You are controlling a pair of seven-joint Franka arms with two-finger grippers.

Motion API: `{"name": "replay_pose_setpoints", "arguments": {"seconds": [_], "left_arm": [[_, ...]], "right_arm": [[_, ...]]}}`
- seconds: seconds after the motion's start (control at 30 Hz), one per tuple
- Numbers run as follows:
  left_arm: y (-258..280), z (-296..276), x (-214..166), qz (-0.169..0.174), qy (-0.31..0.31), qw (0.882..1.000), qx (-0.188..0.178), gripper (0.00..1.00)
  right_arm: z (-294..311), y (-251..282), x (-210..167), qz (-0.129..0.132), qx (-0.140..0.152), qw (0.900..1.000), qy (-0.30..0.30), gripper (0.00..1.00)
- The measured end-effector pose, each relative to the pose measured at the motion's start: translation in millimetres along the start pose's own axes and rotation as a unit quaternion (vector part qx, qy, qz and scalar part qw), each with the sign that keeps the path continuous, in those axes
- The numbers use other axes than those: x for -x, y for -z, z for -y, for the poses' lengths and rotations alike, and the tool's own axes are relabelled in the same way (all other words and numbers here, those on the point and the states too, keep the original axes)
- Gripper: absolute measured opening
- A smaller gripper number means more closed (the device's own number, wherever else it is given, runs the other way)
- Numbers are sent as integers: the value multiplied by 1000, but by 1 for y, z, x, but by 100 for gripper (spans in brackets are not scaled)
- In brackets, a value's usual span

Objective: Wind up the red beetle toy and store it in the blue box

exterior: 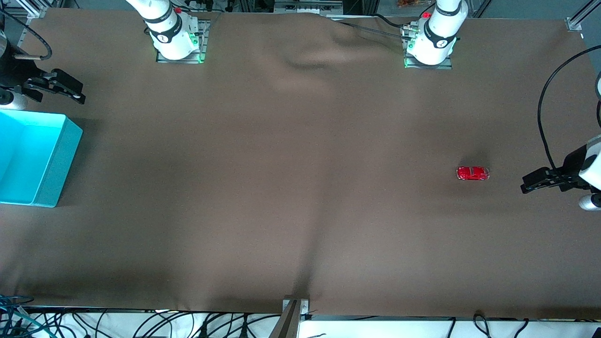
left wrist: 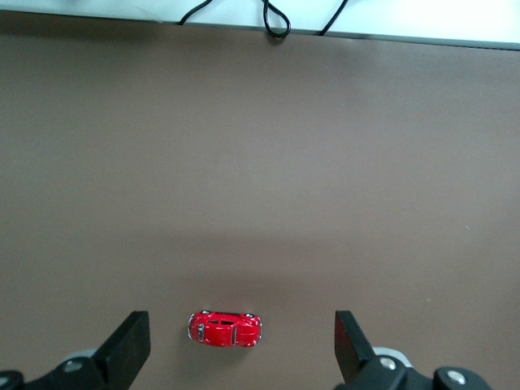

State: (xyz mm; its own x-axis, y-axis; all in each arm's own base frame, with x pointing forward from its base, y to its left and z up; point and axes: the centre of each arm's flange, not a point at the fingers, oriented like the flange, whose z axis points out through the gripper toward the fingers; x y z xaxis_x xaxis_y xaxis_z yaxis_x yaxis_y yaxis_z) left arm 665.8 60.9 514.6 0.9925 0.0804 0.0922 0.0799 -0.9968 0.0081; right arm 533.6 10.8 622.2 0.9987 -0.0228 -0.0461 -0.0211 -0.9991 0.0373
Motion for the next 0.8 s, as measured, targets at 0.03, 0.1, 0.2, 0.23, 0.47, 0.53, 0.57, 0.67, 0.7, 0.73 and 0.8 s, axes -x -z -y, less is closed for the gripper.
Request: {"name": "replay_pose_setpoints", "arguments": {"seconds": [0.03, 0.1, 0.2, 0.23, 0.47, 0.53, 0.57, 0.67, 0.7, 0.73, 0.8], "left_arm": [[0, 0, 0, 0, 0, 1000, 0, 100], [0, 0, 0, 0, 0, 1000, 0, 100], [0, 0, 0, 0, 0, 1000, 0, 100], [0, 0, 0, 0, 0, 1000, 0, 100], [-1, 3, 0, 2, 3, 1000, -1, 100], [-3, 5, 2, 8, 12, 1000, -2, 100], [-3, 7, 2, 11, 20, 1000, -2, 100], [-4, 18, 4, 16, 55, 998, -6, 100], [-4, 22, 4, 16, 67, 998, -7, 100], [-4, 25, 4, 17, 79, 997, -8, 100], [-5, 32, 5, 18, 107, 994, -10, 100]], "right_arm": [[0, 0, 0, 0, 0, 1000, 0, 100], [0, 0, 0, 0, 0, 1000, 0, 100], [-1, 2, 1, -2, 0, 1000, -1, 100], [-1, 2, 1, -2, 0, 1000, -1, 100], [-2, 3, 1, -4, 0, 1000, -2, 100], [-2, 3, 1, -4, -1, 1000, -2, 100], [-2, 3, 1, -4, -1, 1000, -2, 100], [-2, 3, 1, -4, -1, 1000, -2, 100], [-2, 3, 1, -4, -1, 1000, -2, 100], [-2, 3, 1, -4, -1, 1000, -2, 100], [-2, 3, 1, -3, -1, 1000, -2, 100]]}}
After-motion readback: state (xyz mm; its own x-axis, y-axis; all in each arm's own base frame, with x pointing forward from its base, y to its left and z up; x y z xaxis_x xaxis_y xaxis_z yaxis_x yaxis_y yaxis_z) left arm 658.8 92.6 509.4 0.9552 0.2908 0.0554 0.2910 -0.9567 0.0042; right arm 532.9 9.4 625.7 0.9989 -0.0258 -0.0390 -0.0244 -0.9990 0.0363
